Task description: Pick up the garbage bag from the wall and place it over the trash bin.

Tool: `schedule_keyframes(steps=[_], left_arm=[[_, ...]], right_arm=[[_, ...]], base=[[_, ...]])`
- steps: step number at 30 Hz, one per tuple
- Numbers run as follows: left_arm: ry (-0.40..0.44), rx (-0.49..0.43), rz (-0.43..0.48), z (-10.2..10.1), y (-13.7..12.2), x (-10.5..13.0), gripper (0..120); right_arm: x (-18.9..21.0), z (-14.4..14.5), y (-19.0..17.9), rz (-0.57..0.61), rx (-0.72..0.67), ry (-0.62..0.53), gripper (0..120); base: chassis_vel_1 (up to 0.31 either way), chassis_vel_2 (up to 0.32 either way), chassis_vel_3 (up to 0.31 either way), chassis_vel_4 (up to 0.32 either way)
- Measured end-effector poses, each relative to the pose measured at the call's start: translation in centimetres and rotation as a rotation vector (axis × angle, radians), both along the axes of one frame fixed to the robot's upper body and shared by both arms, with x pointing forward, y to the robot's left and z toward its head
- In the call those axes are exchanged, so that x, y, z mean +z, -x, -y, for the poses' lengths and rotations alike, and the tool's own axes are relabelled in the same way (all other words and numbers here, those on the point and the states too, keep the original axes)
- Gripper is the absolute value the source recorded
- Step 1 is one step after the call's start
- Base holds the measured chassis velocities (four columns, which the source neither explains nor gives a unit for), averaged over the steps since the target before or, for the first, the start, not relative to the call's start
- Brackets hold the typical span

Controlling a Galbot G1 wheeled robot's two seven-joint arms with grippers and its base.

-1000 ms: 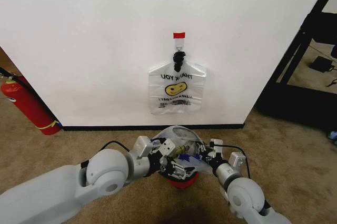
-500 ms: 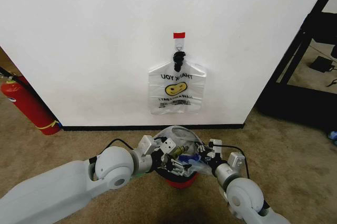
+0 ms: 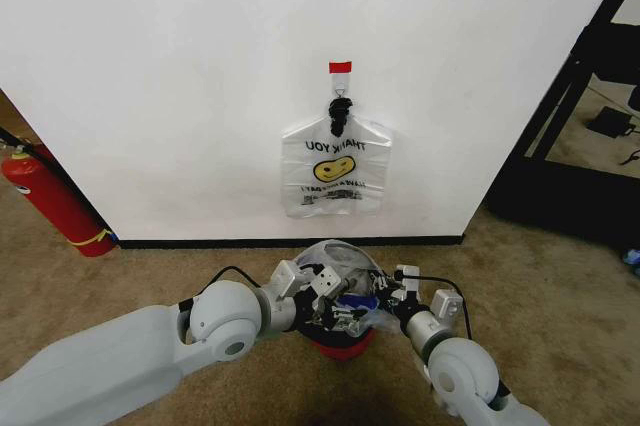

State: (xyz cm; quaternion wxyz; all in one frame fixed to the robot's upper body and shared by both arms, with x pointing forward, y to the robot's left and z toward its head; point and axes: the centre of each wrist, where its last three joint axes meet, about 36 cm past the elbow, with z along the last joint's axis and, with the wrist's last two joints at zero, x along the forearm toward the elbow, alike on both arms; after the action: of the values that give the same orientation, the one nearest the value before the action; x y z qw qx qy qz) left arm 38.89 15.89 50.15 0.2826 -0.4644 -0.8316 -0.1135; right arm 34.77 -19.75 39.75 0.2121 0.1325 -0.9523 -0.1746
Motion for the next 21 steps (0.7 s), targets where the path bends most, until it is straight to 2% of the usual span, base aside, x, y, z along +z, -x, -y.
schedule_keyframes(steps=[3, 4, 7, 11, 21], left_arm=[[-0.003, 0.004, -0.008, -0.2, 0.1, -0.3, 28], [-0.003, 0.004, -0.008, -0.2, 0.1, -0.3, 28], [-0.002, 0.004, -0.012, -0.2, 0.4, -0.4, 16], [0.005, 0.001, -0.017, -0.3, 1.6, -0.4, 0], [0.017, -0.029, -0.013, -0.1, 4.5, -0.3, 0]], right_arm=[[0.0, 0.0, -0.1, -0.001, -0.001, 0.0, 1], [0.0, 0.0, -0.1, -0.001, -0.001, 0.0, 1], [0.0, 0.1, -0.1, -0.003, -0.003, -0.002, 1], [0.0, 0.0, -0.2, -0.006, -0.011, -0.01, 1], [-0.2, -0.2, -0.1, -0.023, -0.049, -0.022, 1]], base=[[0.0, 0.0, 0.0, 0.0], [0.0, 0.0, 0.0, 0.0], [0.0, 0.0, 0.0, 0.0], [0.0, 0.0, 0.0, 0.0], [0.0, 0.0, 0.0, 0.0]])
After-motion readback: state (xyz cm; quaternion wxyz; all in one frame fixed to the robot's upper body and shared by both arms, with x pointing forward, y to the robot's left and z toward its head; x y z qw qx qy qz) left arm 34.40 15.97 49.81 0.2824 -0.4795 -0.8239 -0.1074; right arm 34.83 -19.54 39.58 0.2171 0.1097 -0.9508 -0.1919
